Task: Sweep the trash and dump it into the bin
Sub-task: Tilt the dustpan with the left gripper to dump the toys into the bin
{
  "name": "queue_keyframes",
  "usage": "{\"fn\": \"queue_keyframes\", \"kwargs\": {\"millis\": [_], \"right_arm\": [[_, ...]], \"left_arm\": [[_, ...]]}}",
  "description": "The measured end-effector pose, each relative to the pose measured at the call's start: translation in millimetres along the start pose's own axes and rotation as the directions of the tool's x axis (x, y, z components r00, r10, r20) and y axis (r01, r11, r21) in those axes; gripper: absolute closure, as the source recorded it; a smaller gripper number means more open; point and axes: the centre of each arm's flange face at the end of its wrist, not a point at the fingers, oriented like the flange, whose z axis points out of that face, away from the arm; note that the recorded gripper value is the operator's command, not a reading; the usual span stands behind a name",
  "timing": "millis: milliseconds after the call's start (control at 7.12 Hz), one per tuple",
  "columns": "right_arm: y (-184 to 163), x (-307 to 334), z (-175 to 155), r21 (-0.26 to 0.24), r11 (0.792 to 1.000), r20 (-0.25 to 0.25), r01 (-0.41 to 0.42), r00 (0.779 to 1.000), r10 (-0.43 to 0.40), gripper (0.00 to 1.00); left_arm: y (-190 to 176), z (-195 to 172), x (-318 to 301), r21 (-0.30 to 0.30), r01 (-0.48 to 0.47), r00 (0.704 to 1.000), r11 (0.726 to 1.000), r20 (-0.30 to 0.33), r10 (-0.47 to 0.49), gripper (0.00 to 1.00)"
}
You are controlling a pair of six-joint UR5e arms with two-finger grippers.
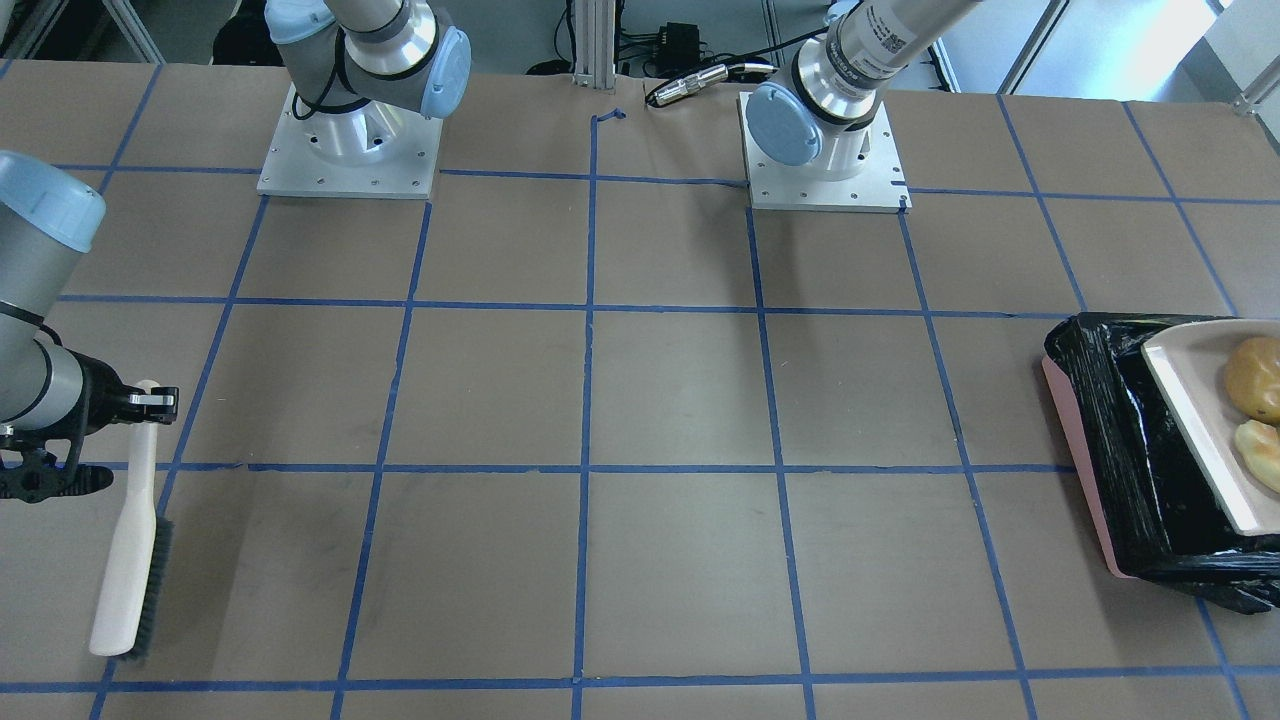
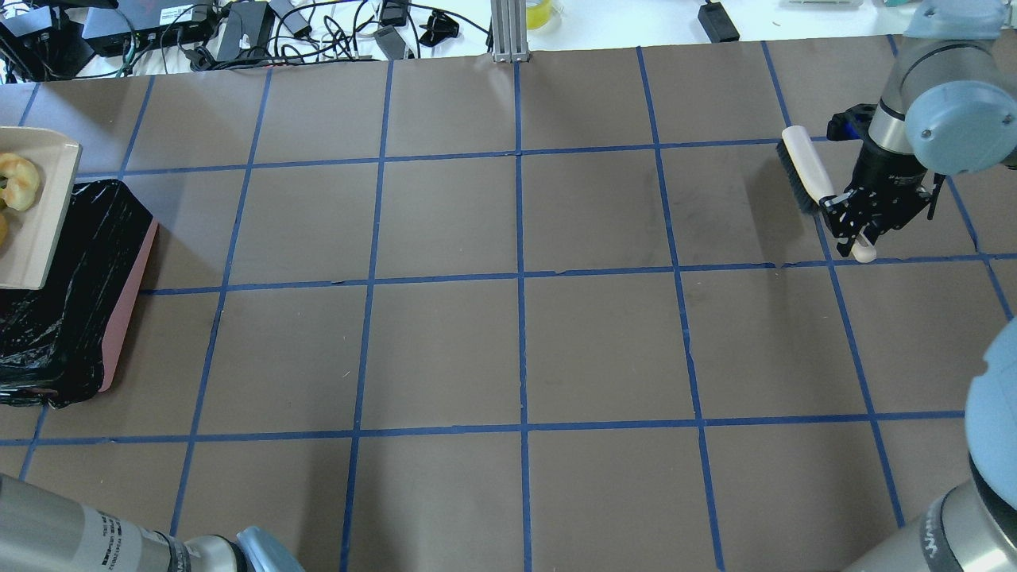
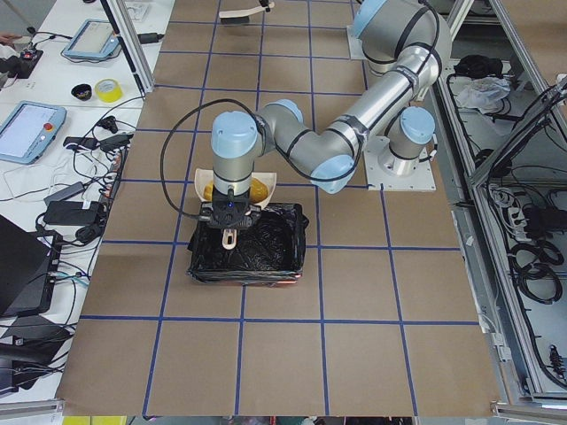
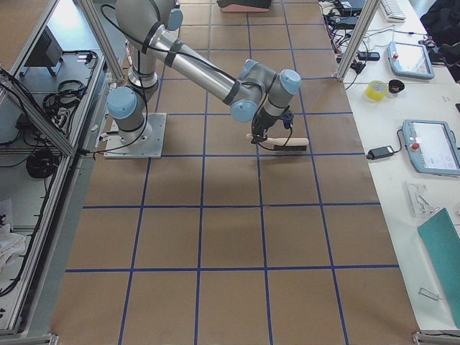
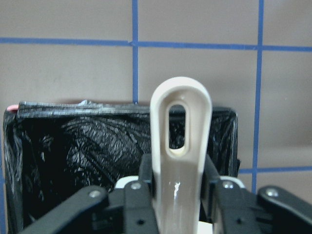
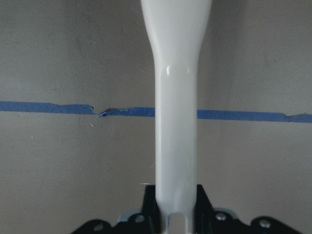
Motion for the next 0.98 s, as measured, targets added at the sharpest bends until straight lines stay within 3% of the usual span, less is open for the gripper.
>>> {"fn": "queue_keyframes", "kwargs": {"millis": [281,422,562,703,843,984], "right_arm": [[-2.8,0.9,2.1,0.008,1.000,-0.003,-0.005,1.000,0.005,1.00],[-4.4,1.3,5.2,0.005,1.000,-0.001,-0.023,1.000,0.023,1.00],[-5.5,1.4,7.4,0.002,1.000,0.001,-0.032,1.000,0.032,1.00],[-5.9,1.4,8.2,0.001,0.999,0.001,-0.033,0.999,0.033,0.92],[-6.2,1.6,9.0,-0.001,0.999,0.002,-0.036,0.999,0.036,0.01],[-7.1,1.8,11.0,-0.004,0.999,0.002,-0.039,0.999,0.039,0.00]], "left_arm": [[-16.7,33.9,8.5,0.066,-0.063,0.997,0.996,-0.049,0.066,1.00],[-19.6,44.4,10.7,0.126,-0.134,0.986,0.983,-0.080,0.145,1.00],[-17.7,43.4,12.0,0.202,-0.200,0.968,0.959,-0.113,0.226,1.00],[-7.9,30.7,15.2,0.278,-0.280,0.935,0.919,-0.137,0.326,1.00],[10.0,11.0,22.1,0.342,-0.364,0.889,0.866,-0.150,0.433,1.00],[32.3,-7.5,26.0,0.381,-0.422,0.848,0.823,-0.155,0.507,1.00]]}}
